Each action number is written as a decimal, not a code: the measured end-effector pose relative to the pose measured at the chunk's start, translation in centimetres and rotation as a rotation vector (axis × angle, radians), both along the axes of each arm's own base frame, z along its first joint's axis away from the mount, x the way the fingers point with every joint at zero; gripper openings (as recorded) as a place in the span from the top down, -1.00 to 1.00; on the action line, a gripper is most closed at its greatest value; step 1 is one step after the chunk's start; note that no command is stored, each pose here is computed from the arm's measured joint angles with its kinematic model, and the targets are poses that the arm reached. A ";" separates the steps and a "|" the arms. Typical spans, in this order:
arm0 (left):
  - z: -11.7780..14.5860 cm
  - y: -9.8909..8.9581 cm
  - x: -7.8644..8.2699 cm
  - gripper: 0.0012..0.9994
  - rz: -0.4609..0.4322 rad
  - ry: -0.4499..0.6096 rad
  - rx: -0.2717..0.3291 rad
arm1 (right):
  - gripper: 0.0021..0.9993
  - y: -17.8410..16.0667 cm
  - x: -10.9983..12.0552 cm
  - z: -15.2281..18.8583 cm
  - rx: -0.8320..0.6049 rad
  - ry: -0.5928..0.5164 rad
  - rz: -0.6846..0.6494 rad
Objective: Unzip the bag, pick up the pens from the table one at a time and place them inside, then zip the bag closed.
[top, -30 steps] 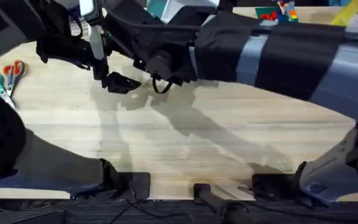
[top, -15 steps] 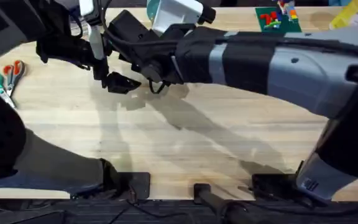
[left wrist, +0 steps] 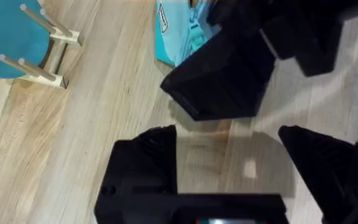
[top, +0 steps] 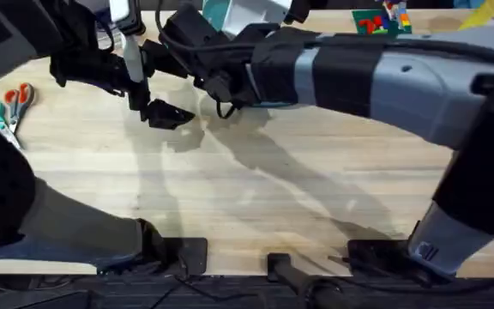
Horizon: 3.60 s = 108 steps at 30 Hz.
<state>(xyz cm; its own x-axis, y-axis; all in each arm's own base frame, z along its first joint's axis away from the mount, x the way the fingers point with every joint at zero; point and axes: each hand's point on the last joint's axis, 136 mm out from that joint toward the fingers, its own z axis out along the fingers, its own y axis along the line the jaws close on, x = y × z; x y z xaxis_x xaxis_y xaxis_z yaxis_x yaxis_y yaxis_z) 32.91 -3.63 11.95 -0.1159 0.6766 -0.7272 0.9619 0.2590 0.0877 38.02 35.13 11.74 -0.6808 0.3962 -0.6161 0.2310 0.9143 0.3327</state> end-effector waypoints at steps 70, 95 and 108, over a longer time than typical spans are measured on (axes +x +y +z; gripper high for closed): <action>0.3 -0.2 0.0 -0.99 -0.001 -0.005 -0.020 | 0.94 -2.0 -0.3 3.7 -0.038 -0.021 0.033; -0.2 -2.5 3.5 -0.99 -0.030 -0.097 -0.331 | 0.94 -2.0 -0.2 3.7 -0.040 -0.021 0.034; -0.8 -7.2 5.1 -0.99 -0.129 -0.133 -0.371 | 0.94 -2.0 -0.2 3.7 -0.040 -0.021 0.034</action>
